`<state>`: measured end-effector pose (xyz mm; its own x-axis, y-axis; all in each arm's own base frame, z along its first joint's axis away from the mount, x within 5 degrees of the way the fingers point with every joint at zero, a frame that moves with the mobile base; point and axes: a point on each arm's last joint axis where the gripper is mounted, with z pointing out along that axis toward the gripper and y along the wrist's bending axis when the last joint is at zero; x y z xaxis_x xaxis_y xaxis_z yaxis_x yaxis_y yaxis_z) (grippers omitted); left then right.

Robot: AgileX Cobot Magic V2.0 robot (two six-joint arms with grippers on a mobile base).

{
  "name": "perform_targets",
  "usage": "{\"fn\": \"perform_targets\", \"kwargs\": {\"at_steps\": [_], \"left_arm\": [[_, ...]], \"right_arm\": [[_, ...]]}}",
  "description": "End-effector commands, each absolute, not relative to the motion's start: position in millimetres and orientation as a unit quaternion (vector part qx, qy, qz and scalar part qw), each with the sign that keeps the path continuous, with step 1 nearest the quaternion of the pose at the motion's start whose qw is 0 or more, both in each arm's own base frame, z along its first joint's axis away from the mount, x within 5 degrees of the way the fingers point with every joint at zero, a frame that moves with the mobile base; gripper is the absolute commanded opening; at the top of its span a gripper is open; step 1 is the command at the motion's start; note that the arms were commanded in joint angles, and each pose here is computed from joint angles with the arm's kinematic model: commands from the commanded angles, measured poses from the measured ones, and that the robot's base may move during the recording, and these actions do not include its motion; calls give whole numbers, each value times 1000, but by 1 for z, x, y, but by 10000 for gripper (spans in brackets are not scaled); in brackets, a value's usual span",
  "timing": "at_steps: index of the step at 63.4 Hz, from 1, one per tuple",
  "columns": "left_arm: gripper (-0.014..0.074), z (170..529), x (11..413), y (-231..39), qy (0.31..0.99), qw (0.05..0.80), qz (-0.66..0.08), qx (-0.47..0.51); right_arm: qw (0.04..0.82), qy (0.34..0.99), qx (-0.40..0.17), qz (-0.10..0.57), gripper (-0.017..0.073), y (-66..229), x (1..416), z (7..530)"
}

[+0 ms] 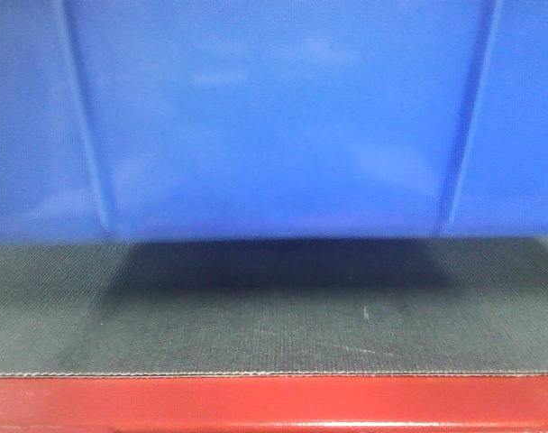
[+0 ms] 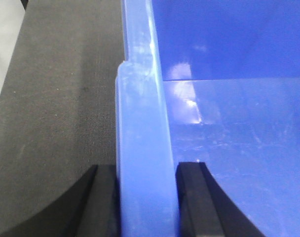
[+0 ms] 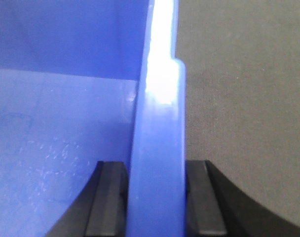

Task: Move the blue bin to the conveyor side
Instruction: 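Lower the blue bin with both grippers onto the grey conveyor belt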

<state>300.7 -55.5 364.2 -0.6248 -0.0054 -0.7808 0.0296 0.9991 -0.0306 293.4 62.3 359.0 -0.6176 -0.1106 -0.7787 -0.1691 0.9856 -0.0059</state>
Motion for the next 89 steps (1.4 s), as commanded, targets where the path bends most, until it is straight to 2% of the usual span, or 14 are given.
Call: {"fn": "perform_targets", "kwargs": {"at_steps": [1, 24, 56, 61, 68, 73, 77, 83, 89], "left_arm": [[-20, 375, 315, -72, 858, 507, -79, 16], [-20, 344, 342, -79, 871, 485, -76, 18], [-20, 343, 347, -78, 862, 500, -79, 18], [-20, 343, 347, -78, 862, 500, -79, 18], [-7, 343, 347, -78, 862, 500, -79, 17], [71, 343, 347, -77, 863, 499, -78, 17], [197, 343, 347, -77, 863, 499, -78, 17], [434, 343, 347, -77, 863, 499, -78, 17], [545, 343, 347, -77, 863, 499, -75, 20]], "right_arm": [[502, 859, -78, 72, -81, 74, 303, 373], [490, 865, -79, 71, -81, 79, 324, 352], [478, 872, -80, 69, -71, 82, 335, 337], [478, 872, -80, 69, 13, 82, 335, 337], [478, 872, -80, 69, 220, 82, 335, 337], [478, 872, -80, 69, 351, 82, 335, 337], [478, 872, -80, 69, 421, 82, 335, 337], [478, 872, -80, 69, 435, 82, 335, 337], [478, 872, -80, 69, 432, 82, 335, 337]]}}
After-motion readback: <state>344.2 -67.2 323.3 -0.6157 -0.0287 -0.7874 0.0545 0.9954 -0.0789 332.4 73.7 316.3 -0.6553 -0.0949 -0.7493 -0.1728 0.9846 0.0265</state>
